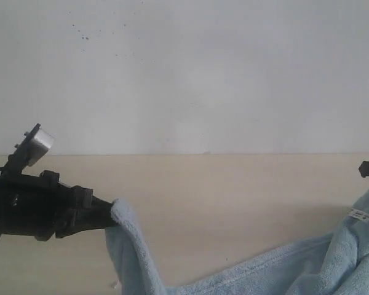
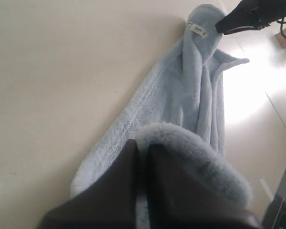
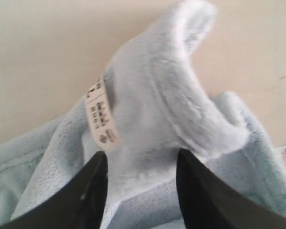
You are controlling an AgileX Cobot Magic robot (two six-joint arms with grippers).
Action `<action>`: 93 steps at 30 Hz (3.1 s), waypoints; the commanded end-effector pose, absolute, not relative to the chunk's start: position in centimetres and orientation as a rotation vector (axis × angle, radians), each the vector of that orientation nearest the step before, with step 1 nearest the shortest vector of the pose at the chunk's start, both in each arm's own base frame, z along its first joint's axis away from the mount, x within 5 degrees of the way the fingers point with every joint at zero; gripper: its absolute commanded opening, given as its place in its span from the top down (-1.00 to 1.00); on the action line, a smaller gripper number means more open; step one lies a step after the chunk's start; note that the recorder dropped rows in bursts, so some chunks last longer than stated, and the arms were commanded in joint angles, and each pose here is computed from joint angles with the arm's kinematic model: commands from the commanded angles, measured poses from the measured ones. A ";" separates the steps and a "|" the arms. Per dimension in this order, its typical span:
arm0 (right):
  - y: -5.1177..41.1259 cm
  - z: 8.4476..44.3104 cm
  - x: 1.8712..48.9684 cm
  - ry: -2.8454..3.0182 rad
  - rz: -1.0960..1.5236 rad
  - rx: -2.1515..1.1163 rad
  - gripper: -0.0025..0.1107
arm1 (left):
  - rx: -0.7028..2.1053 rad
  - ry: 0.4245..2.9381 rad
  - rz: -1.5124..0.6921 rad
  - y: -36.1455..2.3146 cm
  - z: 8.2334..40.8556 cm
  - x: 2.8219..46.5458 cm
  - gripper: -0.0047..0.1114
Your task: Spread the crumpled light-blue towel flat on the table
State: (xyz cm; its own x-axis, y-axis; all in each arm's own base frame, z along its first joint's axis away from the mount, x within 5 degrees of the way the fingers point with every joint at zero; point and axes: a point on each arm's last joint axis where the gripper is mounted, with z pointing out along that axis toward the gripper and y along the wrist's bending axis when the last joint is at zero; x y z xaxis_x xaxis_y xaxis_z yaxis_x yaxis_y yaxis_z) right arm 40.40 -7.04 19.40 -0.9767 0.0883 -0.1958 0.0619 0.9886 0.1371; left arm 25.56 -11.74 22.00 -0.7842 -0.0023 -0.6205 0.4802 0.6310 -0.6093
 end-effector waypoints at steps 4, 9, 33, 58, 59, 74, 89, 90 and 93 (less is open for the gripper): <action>-9.0 18.8 40.7 2.933 0.038 0.197 0.17 | 0.344 2.243 -1.118 -12.0 20.7 26.5 0.85; -9.2 18.5 41.3 2.866 0.180 0.127 0.17 | 0.327 2.270 -1.126 -12.0 19.8 26.7 0.85; -10.7 11.8 33.6 3.311 0.615 0.439 0.37 | 0.230 2.118 -0.737 -5.8 21.8 31.5 0.85; -9.1 19.2 33.8 2.996 0.720 0.274 0.56 | 0.159 2.265 -0.518 -4.3 18.6 32.5 -0.50; -9.1 19.7 34.5 2.936 0.731 0.283 0.39 | 0.155 2.263 -0.519 -4.3 18.6 32.6 -0.49; -11.0 17.6 43.5 2.794 0.774 0.263 -0.01 | 0.123 2.191 -0.750 -5.6 20.1 33.1 -0.46; -7.6 20.3 39.9 2.829 0.711 -0.246 0.34 | 1.620 1.971 -0.458 -13.0 16.9 26.8 -0.21; -6.9 20.4 39.1 2.878 0.664 -0.285 0.34 | 1.639 1.994 -0.420 -13.4 16.8 26.3 -0.20; -5.2 20.9 37.1 3.021 0.332 -0.282 0.34 | 1.587 2.096 -0.318 -14.1 17.4 25.1 -0.20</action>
